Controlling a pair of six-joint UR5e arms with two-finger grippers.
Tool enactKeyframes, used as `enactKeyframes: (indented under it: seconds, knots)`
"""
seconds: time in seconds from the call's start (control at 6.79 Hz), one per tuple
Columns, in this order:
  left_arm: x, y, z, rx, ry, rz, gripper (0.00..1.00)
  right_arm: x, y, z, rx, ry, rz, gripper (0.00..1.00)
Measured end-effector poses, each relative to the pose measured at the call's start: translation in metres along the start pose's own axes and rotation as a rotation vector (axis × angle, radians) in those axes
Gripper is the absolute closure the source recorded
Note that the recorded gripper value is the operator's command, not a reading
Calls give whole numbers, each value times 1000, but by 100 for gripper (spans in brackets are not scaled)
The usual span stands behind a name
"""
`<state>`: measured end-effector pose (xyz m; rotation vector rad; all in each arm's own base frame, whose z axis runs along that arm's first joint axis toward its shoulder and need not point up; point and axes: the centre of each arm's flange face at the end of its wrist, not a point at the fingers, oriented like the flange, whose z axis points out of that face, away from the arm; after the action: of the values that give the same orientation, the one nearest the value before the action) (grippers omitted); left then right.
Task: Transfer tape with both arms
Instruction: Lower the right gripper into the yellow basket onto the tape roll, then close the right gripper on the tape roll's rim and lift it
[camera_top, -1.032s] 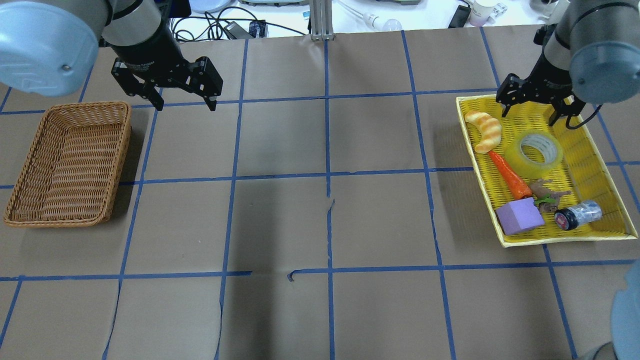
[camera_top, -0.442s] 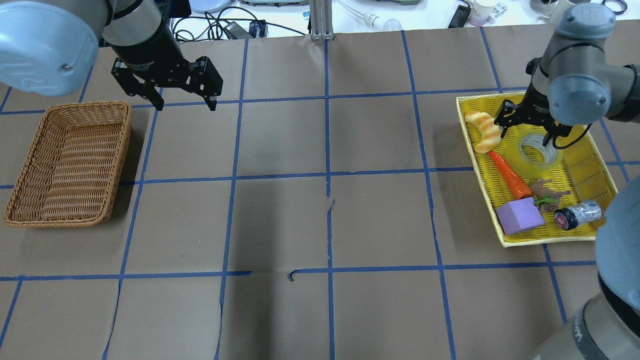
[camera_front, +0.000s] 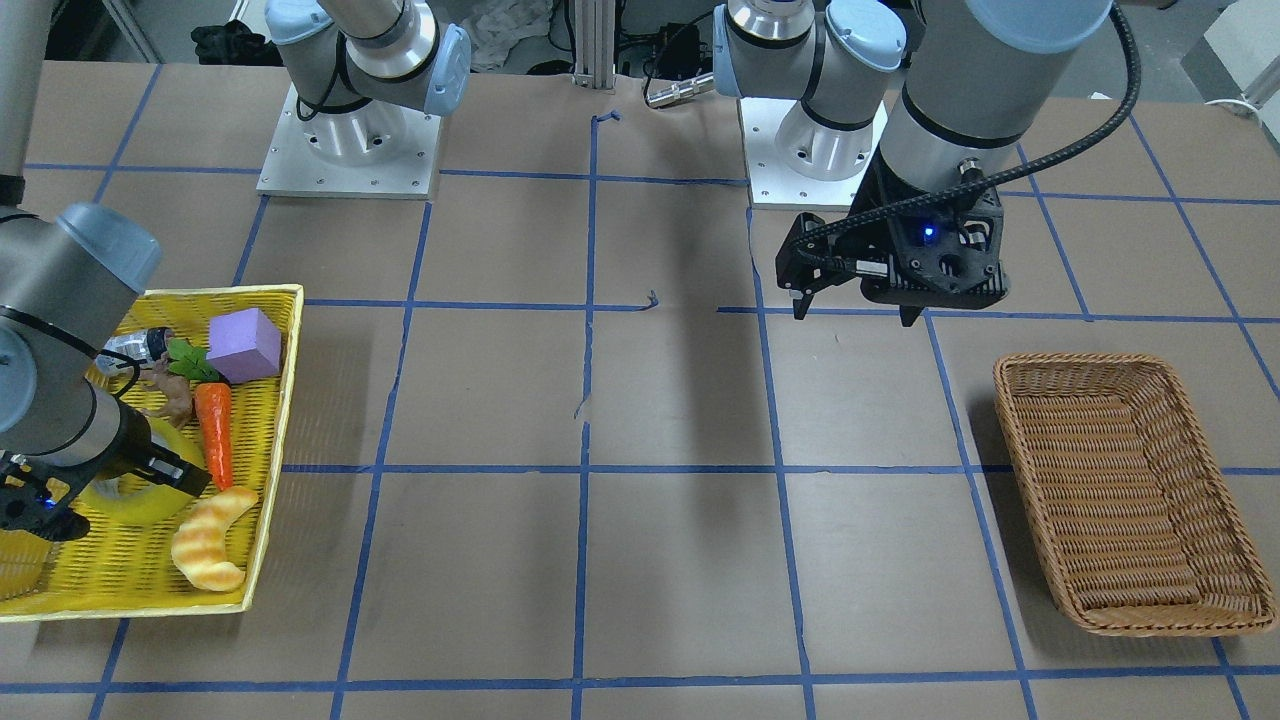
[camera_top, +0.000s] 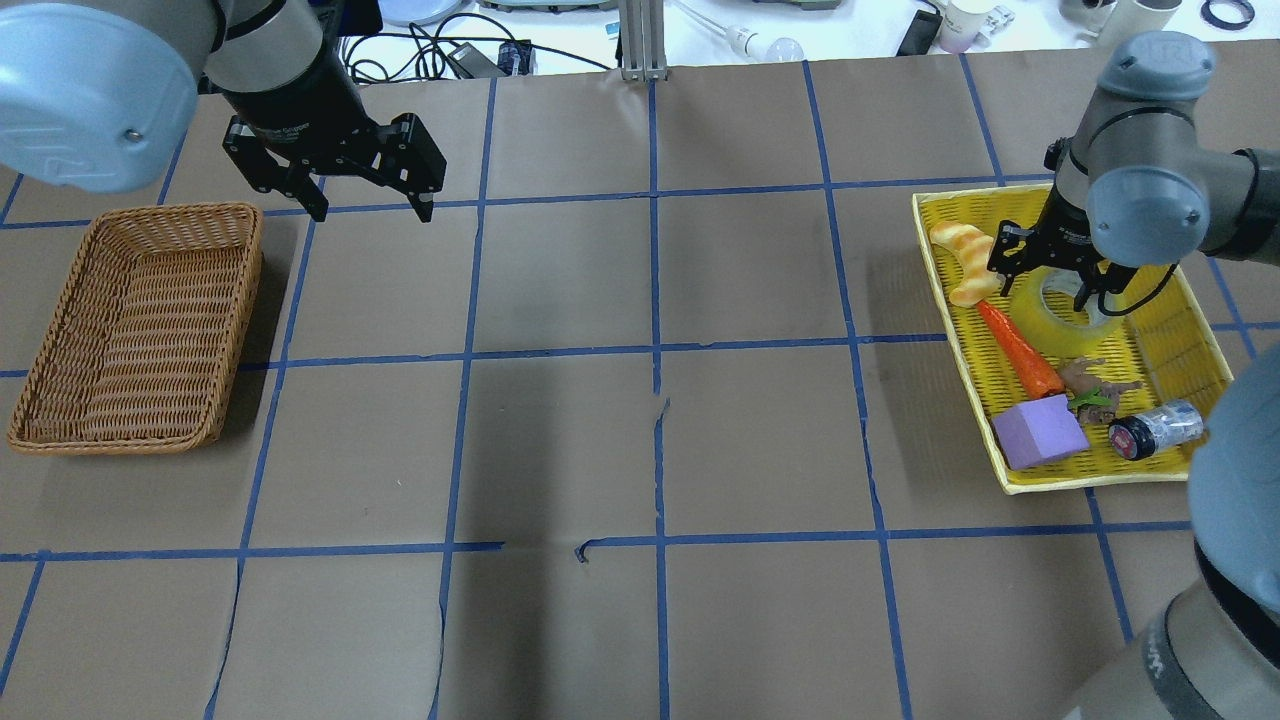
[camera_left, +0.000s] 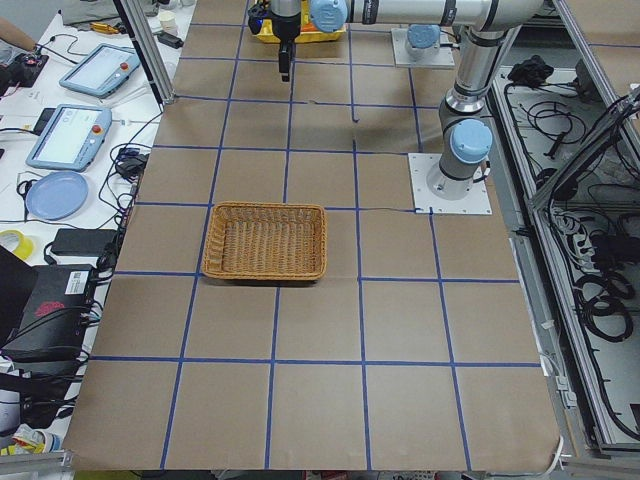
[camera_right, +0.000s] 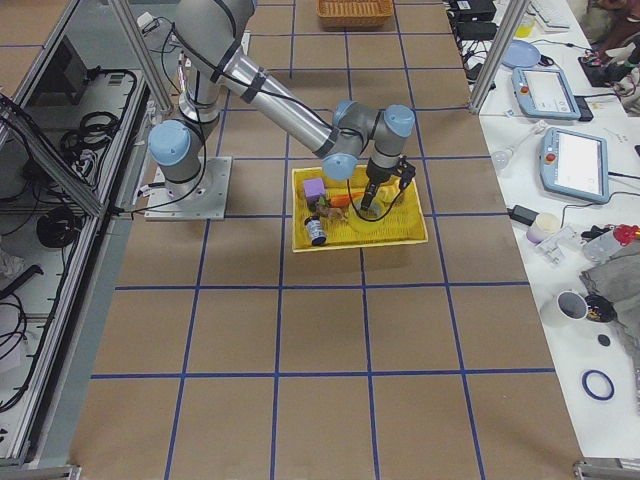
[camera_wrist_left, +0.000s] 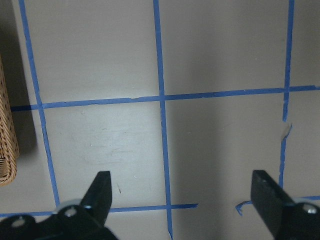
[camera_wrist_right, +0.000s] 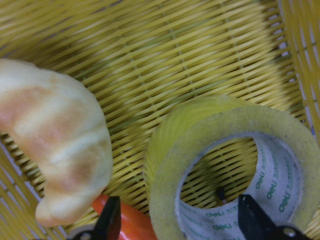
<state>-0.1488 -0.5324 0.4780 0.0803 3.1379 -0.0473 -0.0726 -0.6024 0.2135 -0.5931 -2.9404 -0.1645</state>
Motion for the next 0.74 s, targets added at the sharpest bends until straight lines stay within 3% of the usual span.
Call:
enactKeyframes:
  seconds: [0.15, 0.44, 0.74]
  knots:
    - [0, 0, 0, 0, -1, 1, 0, 0, -2, 2, 1, 3, 4, 100]
    - [0, 0, 0, 1, -1, 2, 0, 0, -4, -3, 10, -2, 4, 100]
    - [0, 0, 0, -1, -3, 2, 0, 3, -9, -29, 52, -12, 4, 100]
